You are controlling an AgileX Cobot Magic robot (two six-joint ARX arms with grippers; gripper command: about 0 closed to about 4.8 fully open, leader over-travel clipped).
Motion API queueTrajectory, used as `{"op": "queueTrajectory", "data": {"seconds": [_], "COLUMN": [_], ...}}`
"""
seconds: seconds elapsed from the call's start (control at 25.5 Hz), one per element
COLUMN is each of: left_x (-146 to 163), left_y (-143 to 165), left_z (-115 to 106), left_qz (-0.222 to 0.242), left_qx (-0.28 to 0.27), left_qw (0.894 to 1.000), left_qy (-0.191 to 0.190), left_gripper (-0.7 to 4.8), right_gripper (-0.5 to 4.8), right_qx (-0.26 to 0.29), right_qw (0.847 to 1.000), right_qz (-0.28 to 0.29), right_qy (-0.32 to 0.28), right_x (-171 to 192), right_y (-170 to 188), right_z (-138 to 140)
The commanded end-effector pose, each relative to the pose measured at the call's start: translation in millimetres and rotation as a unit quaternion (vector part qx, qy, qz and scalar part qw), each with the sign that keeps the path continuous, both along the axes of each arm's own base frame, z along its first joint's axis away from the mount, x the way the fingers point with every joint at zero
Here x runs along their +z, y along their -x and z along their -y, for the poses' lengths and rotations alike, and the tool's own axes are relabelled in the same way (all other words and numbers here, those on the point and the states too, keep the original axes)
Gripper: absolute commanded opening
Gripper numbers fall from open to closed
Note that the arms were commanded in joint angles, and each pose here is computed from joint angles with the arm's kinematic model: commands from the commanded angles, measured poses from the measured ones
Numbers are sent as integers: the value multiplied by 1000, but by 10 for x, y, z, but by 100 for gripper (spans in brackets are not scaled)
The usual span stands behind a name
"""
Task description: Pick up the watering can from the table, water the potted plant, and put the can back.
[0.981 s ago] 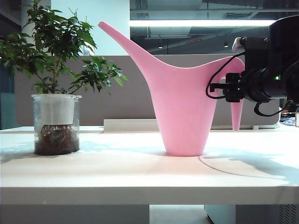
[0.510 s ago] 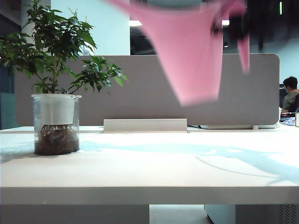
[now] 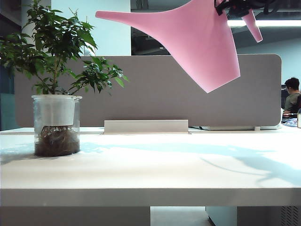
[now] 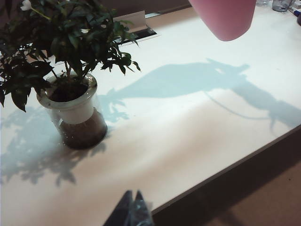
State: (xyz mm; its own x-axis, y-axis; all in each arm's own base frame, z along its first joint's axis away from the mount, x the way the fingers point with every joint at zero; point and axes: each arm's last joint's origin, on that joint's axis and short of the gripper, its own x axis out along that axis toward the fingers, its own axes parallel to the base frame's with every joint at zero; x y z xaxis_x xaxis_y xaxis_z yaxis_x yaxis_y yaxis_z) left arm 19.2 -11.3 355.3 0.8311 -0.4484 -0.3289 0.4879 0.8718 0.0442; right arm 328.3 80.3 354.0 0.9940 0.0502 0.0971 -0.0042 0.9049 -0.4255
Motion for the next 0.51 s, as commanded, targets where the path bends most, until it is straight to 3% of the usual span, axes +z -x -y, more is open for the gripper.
{"op": "queueTrajectory", "data": {"seconds": [0.04,0.51], "left_x": [18,18], "left_y": [1,1], "left_z": [1,1], "left_qz": [8,8], "left_qx": [-3,-3], "left_qw": [1000,1000], "left_qy": [2,2], "left_gripper": [-5,-5], "right_gripper": [-4,-3], "right_qx": [-1,23], "right_qw": [1000,998], "right_qz": [30,16], "right_qy": [-1,64], "right_x": [113,77], "right_y": [25,47], "right_z": [4,-106]}}
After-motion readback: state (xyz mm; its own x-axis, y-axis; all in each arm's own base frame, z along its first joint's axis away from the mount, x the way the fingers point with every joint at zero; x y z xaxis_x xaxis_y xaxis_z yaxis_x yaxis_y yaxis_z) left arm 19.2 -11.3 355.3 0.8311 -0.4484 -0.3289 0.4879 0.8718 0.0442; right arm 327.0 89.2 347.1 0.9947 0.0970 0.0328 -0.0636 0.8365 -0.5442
